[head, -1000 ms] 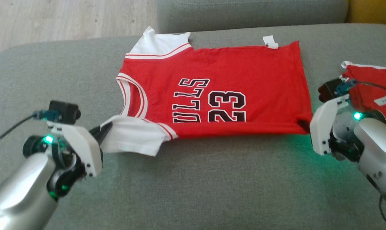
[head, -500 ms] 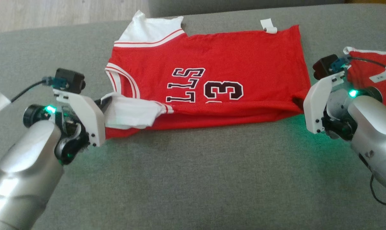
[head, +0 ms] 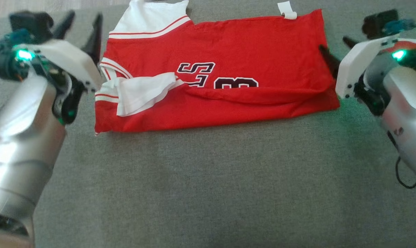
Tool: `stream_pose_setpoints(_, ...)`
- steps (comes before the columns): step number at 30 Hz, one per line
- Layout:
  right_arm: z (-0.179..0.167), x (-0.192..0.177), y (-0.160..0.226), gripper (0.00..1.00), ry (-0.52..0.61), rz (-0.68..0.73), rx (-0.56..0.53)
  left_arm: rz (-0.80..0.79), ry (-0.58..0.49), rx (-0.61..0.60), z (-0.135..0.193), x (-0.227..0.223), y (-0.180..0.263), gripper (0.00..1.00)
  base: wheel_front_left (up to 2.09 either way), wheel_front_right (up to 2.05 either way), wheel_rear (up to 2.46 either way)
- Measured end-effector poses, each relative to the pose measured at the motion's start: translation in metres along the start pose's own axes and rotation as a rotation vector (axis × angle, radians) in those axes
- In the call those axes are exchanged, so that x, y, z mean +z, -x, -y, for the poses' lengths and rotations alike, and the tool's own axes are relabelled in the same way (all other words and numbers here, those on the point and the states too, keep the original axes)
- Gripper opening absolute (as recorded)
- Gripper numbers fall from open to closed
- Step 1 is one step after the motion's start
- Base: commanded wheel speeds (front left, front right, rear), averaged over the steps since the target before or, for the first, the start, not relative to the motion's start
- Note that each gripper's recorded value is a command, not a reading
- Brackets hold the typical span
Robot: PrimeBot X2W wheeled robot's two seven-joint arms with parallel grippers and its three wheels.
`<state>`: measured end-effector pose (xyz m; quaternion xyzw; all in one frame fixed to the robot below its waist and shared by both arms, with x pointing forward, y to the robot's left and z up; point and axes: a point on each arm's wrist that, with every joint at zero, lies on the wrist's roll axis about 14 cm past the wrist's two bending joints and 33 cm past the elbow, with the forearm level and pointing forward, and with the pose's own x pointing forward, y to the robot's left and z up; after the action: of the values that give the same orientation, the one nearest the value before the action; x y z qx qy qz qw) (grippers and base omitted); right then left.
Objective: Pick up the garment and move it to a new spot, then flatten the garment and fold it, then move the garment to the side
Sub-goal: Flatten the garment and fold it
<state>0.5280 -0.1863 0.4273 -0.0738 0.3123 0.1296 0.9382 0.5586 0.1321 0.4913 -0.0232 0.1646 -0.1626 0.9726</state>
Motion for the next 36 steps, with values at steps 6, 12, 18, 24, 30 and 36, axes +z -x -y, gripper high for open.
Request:
stream_pose_setpoints(6, 0.007, 0.035, 0.008, 1.00, -0.016, 0.219, -0.031, 0.251, 0.007, 0.014, 0.001, 0.046, 0.005, 1.00, 0.00, 0.00, 0.00)
stream_pose_setpoints(12, 0.012, 0.071, 0.035, 1.00, -0.036, 0.448, -0.061, 0.395, 0.008, 0.025, 0.008, 0.079, 0.027, 1.00, 0.00, 0.00, 0.00)
stream_pose_setpoints(18, 0.021, 0.129, 0.087, 1.00, -0.101, 0.725, -0.078, 0.537, 0.014, 0.042, 0.024, 0.094, 0.069, 1.00, 0.00, 0.00, 0.00)
stream_pose_setpoints(24, -0.001, 0.070, 0.111, 1.00, -0.126, 0.752, -0.124, 0.528, 0.026, 0.076, 0.044, 0.048, 0.105, 1.00, 0.00, 0.00, 0.00)
stream_pose_setpoints(30, -0.033, 0.011, 0.130, 1.00, -0.218, 0.716, -0.167, 0.471, 0.049, 0.103, 0.062, -0.001, 0.135, 1.00, 0.00, 0.00, 0.00)
stream_pose_setpoints(36, -0.043, -0.021, 0.137, 1.00, -0.257, 0.670, -0.166, 0.378, 0.102, 0.160, 0.056, -0.045, 0.148, 1.00, 0.00, 0.00, 0.00)
